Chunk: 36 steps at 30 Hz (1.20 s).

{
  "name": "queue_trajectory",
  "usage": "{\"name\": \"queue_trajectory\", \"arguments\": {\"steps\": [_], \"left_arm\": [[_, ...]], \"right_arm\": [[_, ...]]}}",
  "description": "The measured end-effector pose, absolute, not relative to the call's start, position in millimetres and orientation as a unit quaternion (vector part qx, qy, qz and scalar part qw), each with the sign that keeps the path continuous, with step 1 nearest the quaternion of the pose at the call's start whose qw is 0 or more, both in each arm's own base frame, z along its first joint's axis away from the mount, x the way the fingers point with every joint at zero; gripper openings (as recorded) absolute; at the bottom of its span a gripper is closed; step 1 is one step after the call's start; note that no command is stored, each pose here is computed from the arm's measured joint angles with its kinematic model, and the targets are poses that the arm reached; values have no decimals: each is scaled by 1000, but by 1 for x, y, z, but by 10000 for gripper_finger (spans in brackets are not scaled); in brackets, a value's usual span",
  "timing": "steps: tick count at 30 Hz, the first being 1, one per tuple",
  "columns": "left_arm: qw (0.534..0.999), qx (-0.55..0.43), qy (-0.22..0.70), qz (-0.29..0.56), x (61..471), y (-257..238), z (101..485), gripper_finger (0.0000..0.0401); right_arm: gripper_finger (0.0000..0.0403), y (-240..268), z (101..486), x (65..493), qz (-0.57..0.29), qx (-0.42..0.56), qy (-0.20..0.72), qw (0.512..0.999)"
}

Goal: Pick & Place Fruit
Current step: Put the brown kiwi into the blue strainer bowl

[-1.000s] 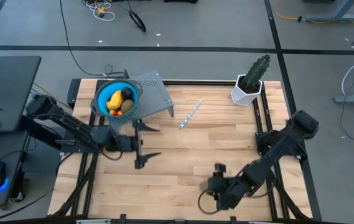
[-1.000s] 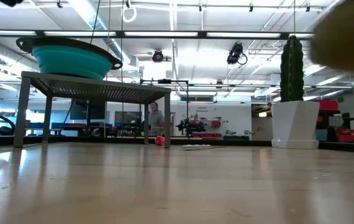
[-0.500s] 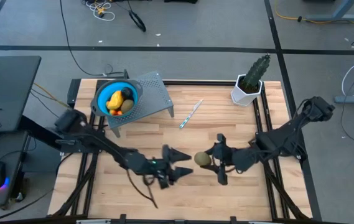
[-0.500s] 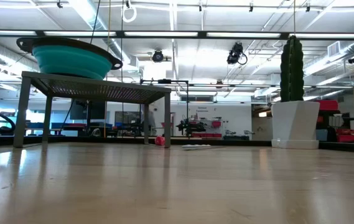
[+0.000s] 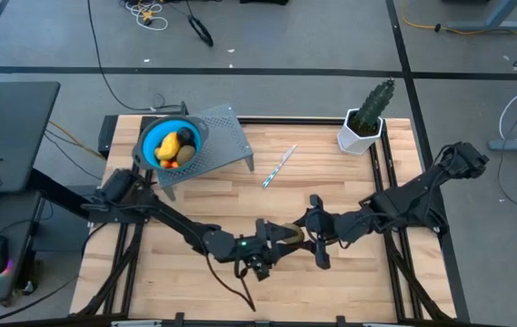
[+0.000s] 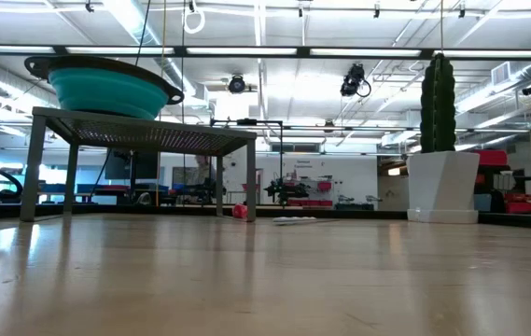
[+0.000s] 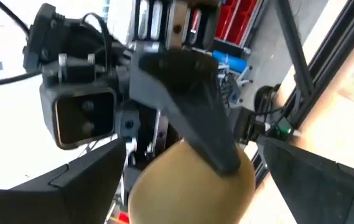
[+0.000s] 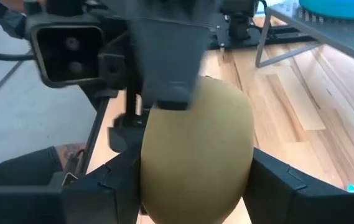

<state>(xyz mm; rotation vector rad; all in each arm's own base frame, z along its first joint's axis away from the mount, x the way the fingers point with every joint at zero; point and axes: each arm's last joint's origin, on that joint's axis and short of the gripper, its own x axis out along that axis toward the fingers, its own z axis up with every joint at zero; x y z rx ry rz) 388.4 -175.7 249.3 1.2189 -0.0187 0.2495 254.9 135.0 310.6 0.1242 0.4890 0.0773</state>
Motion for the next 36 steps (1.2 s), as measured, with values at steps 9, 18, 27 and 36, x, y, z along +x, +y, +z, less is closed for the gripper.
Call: {"name": "queue_trajectory", "arguments": {"steps": [9, 18, 27, 36], "left_arm": [[812, 573, 2, 110, 392, -170, 246, 389], [813, 573, -15, 104, 391, -171, 249, 383], [812, 574, -25, 102, 391, -171, 250, 318], [809, 579, -26, 100, 391, -171, 250, 284]], "right_arm": [[224, 135, 312, 256, 62, 64, 242, 966], [225, 133, 312, 257, 43, 71, 237, 968], [225, 133, 312, 257, 44, 73, 235, 968], [225, 134, 313, 257, 55, 76, 235, 967]]}}
